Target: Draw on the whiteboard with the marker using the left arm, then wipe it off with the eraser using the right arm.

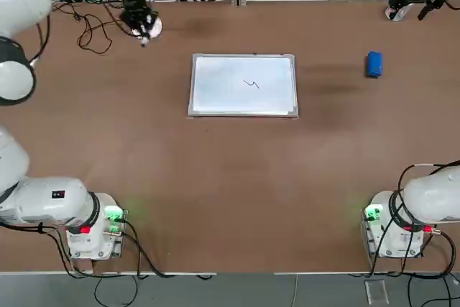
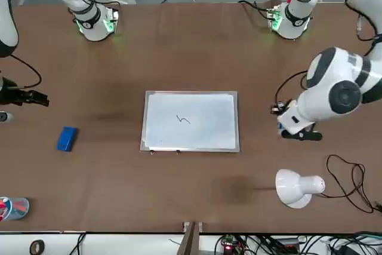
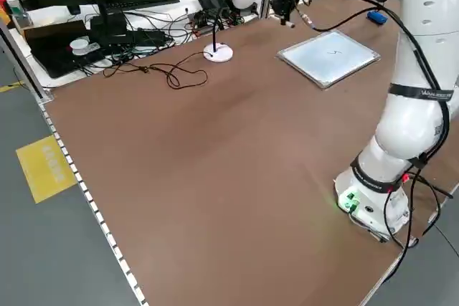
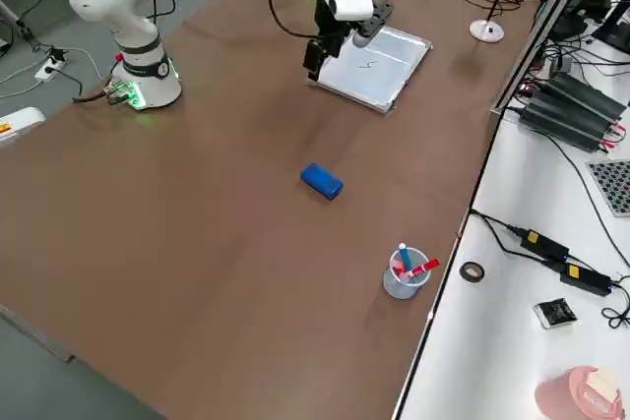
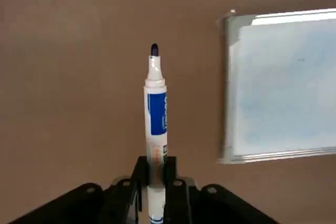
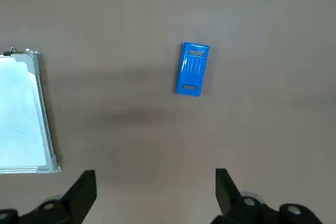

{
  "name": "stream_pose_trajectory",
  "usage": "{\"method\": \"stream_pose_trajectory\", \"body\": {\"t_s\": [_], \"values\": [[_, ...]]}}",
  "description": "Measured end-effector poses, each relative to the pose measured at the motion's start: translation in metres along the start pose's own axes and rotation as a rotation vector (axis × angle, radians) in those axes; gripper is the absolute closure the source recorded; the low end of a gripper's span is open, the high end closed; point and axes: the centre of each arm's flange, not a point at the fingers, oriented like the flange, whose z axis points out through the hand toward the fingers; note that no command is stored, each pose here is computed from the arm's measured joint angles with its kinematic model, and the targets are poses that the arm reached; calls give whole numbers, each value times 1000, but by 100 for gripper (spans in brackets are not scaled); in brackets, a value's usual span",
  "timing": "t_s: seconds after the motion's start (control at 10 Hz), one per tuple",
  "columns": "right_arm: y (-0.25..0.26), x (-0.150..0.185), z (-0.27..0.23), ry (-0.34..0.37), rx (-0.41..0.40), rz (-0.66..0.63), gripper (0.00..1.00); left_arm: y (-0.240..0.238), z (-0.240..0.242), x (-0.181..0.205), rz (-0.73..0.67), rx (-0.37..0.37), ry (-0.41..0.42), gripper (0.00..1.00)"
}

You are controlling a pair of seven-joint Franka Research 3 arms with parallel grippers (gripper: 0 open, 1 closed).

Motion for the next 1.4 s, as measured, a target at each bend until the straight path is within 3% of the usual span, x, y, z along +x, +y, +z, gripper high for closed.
{"method": "stream_pose_trajectory", "body": {"t_s": [0.5,1.4], "values": [[37,17,20,32,2,-65,0,-76,32,0,51,62,-8,82],[60,90,159,128,-23,-62,0,-99,154,-31,68,53,120,82]]}}
